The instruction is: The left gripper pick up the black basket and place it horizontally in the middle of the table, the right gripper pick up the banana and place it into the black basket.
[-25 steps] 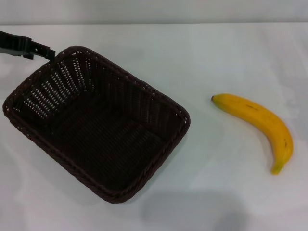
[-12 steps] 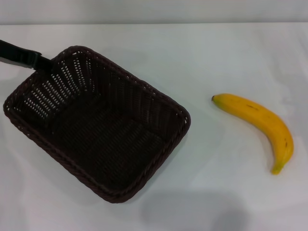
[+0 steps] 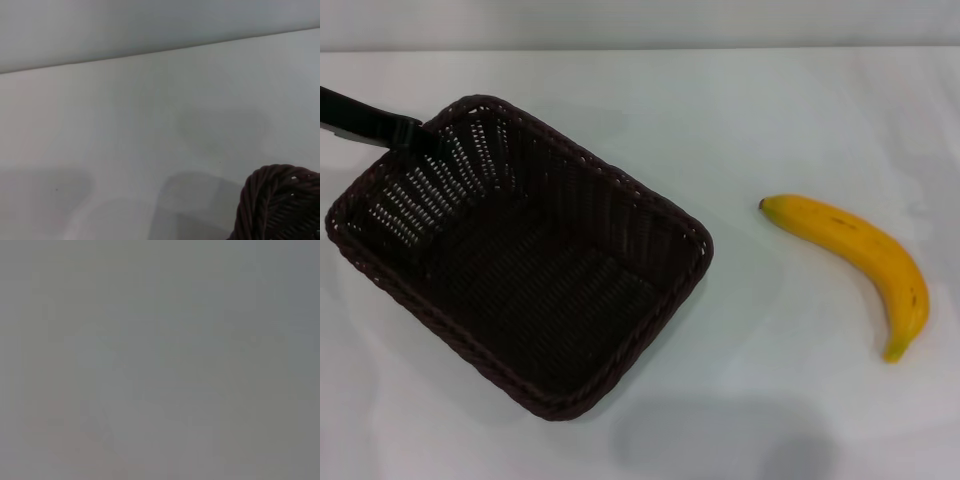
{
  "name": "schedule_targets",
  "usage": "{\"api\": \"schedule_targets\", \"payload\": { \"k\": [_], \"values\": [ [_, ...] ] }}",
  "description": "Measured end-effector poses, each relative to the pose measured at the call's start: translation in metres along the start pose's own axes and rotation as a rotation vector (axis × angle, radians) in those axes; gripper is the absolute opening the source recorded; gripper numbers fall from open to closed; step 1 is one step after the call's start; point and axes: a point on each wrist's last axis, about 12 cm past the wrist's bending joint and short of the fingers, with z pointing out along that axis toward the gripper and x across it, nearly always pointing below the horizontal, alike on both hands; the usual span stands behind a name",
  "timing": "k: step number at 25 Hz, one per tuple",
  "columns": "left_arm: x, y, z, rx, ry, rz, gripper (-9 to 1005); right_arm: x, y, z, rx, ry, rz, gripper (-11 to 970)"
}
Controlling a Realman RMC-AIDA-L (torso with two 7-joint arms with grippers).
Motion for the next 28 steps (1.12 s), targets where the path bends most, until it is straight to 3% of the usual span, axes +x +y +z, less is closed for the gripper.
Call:
{"api": "schedule_targets", "payload": {
  "k": [4,10,15,24,28],
  "values": [
    [0.001,-0.002,0.002,0.009,0.000,-0.003,402,0.000,-0.003,-0.001,0.015,-0.005,0.005,872],
    [0.006,-0.002,0.005,0.035,0.001,-0.052,242,-0.001,-0.005,-0.002,0.028,-0.011,0.008,872],
    [0.011,-0.001,-0.003,0.138,-0.064,-0.142,197,-0.003,-0.007,-0.001,0.029,-0.015,0.002,872],
    [0.034,0.010,-0.025,0.343,-0.258,-0.347,198,-0.006,-0.009,0.001,0.029,-0.021,-0.006,872],
    [0.046,0.013,-0.025,0.400,-0.299,-0.464,201,-0.006,-0.009,0.005,0.034,-0.013,-0.011,872]
  ]
}}
